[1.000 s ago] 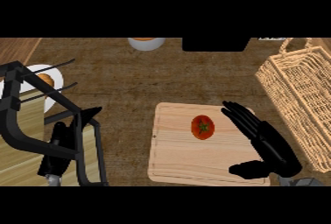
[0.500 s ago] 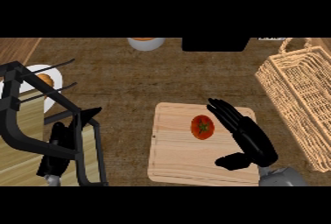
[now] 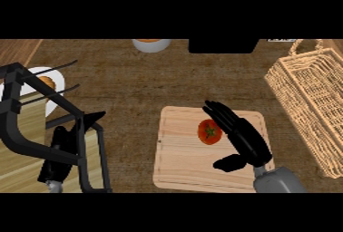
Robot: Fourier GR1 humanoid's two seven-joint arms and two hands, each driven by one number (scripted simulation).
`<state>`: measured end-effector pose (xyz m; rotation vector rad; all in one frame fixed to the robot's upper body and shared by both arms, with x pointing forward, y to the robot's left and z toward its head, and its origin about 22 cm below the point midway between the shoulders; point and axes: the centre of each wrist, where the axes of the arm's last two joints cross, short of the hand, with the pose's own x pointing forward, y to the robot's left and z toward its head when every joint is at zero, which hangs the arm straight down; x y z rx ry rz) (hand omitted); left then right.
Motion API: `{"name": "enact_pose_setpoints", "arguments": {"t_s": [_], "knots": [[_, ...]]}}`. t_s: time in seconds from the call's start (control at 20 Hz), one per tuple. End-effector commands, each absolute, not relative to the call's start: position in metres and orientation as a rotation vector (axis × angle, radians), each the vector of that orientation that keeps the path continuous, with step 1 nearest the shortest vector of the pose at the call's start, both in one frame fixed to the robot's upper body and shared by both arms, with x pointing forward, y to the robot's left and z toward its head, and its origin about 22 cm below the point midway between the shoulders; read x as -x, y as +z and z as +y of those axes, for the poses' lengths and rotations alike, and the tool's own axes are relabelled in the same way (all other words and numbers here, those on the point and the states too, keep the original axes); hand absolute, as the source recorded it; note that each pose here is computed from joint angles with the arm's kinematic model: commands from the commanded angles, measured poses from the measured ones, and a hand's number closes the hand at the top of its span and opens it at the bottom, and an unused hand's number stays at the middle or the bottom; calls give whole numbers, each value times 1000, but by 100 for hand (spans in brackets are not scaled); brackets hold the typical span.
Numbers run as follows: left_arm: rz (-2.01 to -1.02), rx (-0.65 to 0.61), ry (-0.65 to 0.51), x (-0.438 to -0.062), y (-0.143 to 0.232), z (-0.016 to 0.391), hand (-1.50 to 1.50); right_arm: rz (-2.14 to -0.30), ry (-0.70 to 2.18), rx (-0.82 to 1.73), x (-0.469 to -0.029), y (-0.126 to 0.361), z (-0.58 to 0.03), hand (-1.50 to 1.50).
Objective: Pick the tomato from the cutting board and place it in the basket
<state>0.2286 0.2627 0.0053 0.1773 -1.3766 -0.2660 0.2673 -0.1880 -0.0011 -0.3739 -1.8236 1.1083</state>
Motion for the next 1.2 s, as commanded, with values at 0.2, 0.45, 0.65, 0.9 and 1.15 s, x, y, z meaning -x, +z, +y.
{"name": "enact_pose_setpoints", "arguments": {"t_s": [0.2, 0.45, 0.65, 0.9, 1.15], "knots": [[-1358, -269, -190, -279, 31, 266, 0, -1779, 1133, 337, -279, -12, -192, -150], [-1362, -256, -201, -285, 31, 268, 0, -1782, 1106, 351, -275, -14, -165, -150], [-1357, -264, -185, -284, 47, 271, 0, -1776, 1116, 352, -292, -16, -167, -150], [-1367, -255, -178, -283, 39, 287, 0, -1835, 1226, 477, -296, -20, -174, 150], [-1375, -279, -204, -270, 38, 269, 0, -1740, 1296, 589, -302, -23, -166, 150]]}}
